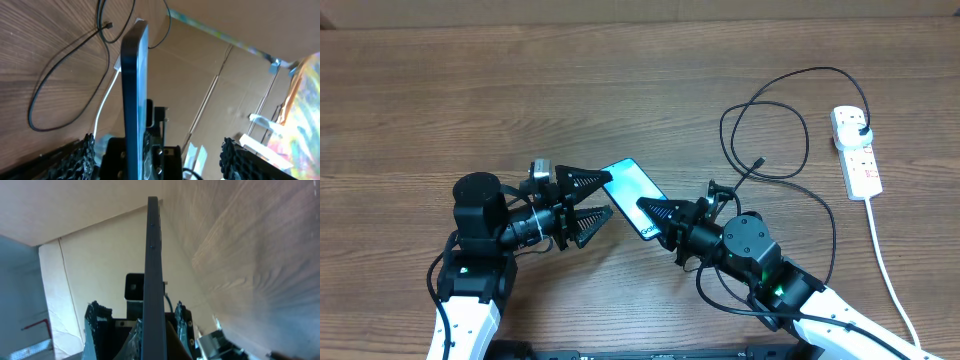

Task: Plug charger to phone and switch on socket
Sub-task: 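Close the left gripper on the phone's top end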

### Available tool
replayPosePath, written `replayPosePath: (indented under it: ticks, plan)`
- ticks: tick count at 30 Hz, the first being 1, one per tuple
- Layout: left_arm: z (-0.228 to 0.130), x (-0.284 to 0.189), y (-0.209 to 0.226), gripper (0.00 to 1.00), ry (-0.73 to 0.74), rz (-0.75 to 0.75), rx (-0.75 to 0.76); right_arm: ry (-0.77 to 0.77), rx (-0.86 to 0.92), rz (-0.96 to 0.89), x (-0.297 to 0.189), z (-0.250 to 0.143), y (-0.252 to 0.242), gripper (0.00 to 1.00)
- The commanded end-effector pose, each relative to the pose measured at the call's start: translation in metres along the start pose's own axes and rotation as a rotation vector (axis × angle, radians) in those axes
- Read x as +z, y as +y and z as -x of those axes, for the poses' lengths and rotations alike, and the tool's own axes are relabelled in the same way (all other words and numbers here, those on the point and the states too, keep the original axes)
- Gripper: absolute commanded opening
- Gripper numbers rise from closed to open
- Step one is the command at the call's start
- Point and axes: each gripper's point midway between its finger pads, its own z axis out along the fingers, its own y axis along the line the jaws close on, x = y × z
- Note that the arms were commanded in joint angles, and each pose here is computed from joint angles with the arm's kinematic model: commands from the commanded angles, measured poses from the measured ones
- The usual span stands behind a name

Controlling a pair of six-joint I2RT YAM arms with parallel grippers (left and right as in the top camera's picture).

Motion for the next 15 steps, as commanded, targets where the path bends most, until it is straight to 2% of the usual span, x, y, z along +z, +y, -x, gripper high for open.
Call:
replayPosePath:
  ticks: [1, 4, 9, 15]
  plan:
    - [0.001, 0.002, 0.003, 0.81, -0.008, 0.007, -0.09, 0.044, 0.108, 0.031, -0.001, -0.014, 0.011, 0.04]
    - [0.001, 0.002, 0.003, 0.78, -0.009, 0.007, -0.09, 0.057, 0.083, 0.025, -0.001, -0.018, 0.009, 0.04]
    - [0.001, 0.002, 0.003, 0.69, -0.01, 0.007, -0.09, 0.07, -0.13, 0.018, 0.0, -0.026, 0.005, 0.04]
    - [0.001, 0.002, 0.003, 0.56, -0.009, 0.007, -0.09, 0.086, -0.098, 0.012, 0.0, -0.032, 0.003, 0.04]
